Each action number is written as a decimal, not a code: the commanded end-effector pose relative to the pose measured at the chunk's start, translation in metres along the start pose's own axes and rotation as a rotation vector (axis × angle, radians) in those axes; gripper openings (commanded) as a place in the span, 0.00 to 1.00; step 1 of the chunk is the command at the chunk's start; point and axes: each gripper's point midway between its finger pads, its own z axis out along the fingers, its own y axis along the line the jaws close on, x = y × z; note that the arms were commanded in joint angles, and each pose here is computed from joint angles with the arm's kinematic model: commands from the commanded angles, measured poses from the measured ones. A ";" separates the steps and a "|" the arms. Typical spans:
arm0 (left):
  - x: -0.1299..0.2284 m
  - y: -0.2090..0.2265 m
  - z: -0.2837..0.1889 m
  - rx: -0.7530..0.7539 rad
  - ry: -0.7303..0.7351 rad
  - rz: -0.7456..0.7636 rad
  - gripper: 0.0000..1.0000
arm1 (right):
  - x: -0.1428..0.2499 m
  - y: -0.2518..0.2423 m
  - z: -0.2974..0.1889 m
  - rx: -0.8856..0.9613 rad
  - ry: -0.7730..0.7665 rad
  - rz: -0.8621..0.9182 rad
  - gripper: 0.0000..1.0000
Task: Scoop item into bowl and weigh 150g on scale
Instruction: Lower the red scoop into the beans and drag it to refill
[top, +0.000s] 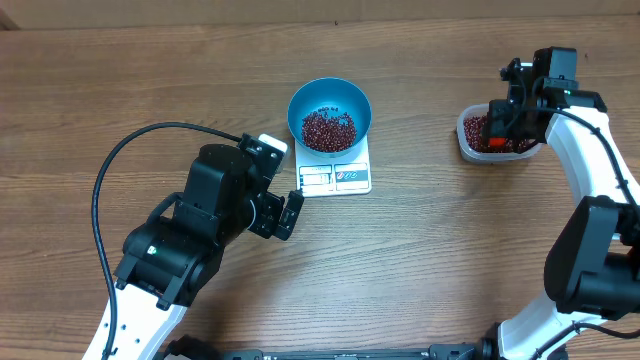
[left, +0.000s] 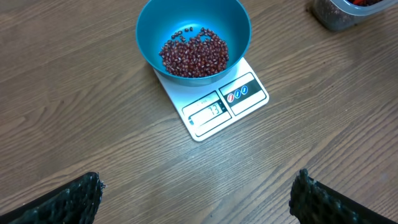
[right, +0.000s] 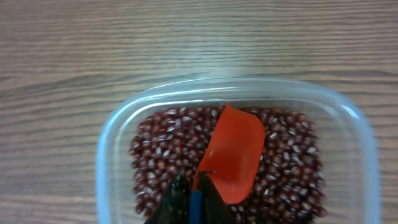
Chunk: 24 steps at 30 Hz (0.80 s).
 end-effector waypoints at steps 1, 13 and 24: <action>0.000 -0.001 -0.001 -0.002 -0.003 -0.001 1.00 | 0.002 0.025 0.005 -0.142 0.000 -0.053 0.04; 0.000 -0.001 -0.001 -0.002 -0.003 -0.001 1.00 | 0.008 0.036 0.002 -0.221 0.018 -0.069 0.04; 0.000 -0.001 -0.001 -0.002 -0.003 -0.001 0.99 | 0.011 0.012 -0.010 -0.326 -0.013 0.048 0.04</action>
